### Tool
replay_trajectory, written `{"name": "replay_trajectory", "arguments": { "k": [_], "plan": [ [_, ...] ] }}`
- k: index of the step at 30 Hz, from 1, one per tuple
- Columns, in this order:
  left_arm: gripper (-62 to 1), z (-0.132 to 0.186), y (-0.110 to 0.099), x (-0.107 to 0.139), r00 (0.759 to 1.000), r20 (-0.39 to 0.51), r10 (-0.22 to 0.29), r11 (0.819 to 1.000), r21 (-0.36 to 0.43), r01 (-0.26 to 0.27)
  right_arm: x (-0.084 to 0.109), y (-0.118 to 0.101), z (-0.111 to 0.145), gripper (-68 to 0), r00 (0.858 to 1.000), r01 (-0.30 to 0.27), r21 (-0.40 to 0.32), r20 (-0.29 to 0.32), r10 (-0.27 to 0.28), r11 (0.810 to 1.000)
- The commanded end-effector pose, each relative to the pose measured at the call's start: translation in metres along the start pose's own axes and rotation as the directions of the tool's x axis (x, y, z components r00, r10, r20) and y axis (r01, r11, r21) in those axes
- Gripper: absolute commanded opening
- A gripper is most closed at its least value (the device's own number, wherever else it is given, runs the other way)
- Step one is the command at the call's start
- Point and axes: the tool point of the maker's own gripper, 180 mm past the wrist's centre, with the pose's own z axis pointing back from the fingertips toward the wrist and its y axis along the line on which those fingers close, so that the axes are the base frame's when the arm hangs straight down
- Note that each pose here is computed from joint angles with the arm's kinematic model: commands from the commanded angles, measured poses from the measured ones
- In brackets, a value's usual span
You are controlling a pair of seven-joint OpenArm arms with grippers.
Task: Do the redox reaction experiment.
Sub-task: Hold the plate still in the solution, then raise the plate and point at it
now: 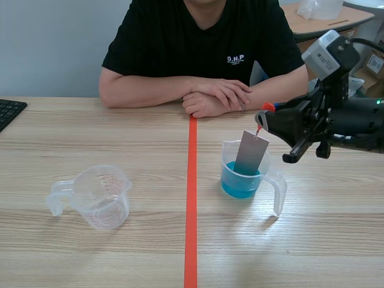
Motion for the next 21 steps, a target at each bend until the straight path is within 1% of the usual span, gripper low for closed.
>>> {"name": "replay_trajectory", "arguments": {
  "k": [1,7,15,21],
  "plan": [
    [-56.0,-0.001,0.0,0.006,1.0,0.021,0.001,1.0,-0.005,-0.001,0.021,-0.007,0.007,-66.2,0.999,-0.026,-0.014,0.048,0.027,1.0],
    [-56.0,-0.001,0.0,0.006,1.0,0.02,0.001,1.0,-0.005,-0.001,0.04,-0.005,0.014,-66.2,0.996,-0.029,-0.013,0.079,0.029,1.0],
    [-56.0,-0.001,0.0,0.006,1.0,0.021,0.001,1.0,-0.005,-0.001,0.068,0.001,0.025,-66.2,0.991,-0.061,-0.016,0.118,0.063,0.998],
    [-56.0,-0.001,0.0,0.006,1.0,0.021,0.001,1.0,-0.005,-0.001,0.089,0.001,0.035,-66.2,0.986,-0.068,-0.024,0.154,0.071,0.997]
  ]
}}
